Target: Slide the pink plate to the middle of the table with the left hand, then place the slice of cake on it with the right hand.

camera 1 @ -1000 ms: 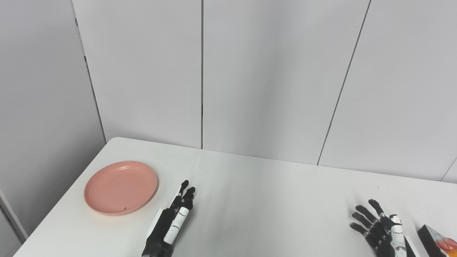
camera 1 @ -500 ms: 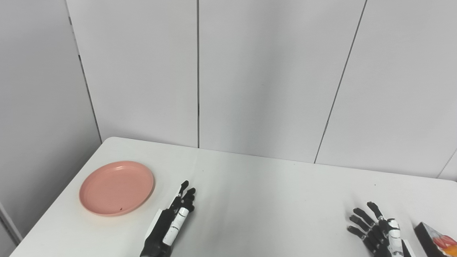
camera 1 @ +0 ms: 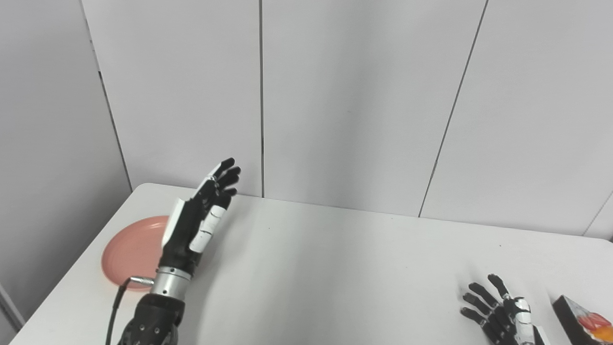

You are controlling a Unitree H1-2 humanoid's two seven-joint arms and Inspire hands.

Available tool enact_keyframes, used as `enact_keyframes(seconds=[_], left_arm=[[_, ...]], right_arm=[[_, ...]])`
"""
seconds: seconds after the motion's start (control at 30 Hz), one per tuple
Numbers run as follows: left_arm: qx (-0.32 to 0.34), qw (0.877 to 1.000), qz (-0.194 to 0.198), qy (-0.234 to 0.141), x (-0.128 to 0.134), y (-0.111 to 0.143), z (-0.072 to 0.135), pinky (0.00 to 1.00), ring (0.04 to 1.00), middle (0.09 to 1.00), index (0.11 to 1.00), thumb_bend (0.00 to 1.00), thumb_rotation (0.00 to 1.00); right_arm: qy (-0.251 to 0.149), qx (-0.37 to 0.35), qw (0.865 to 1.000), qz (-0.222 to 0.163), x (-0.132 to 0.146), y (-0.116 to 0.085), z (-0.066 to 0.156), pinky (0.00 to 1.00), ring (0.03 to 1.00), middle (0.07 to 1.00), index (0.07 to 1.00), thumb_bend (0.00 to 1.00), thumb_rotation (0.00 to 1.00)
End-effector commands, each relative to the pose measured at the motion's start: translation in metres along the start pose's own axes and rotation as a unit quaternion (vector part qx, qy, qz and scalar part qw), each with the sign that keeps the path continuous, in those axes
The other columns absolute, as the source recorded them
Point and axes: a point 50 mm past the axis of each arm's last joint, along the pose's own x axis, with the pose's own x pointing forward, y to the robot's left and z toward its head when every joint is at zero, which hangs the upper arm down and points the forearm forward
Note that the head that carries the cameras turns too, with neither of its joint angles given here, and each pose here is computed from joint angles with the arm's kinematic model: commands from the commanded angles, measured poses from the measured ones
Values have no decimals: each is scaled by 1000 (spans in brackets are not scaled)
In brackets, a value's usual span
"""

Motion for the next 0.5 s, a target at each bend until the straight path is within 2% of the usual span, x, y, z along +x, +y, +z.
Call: enact_keyframes(seconds=[0.0,0.1,0.23,0.4,0.47], left_arm=[[31,998,31,-43,19,24,14,801,855,877,839,823,895],[58,996,57,-38,27,44,11,793,861,875,833,837,912],[79,994,68,-25,35,70,1,773,864,883,852,849,916],[94,992,80,-6,43,99,-13,794,881,890,861,789,927],[81,993,91,6,46,110,-19,806,887,893,863,778,928]], right_arm=[[35,10,999,2,-6,3,-10,765,809,828,942,787,996],[34,7,999,3,-6,3,-10,766,804,824,937,760,1000],[33,0,999,4,-7,3,-8,746,798,824,937,729,1000],[36,6,999,7,-6,3,-8,791,812,825,944,715,1000],[36,5,999,6,-6,3,-8,790,812,825,944,709,1000]])
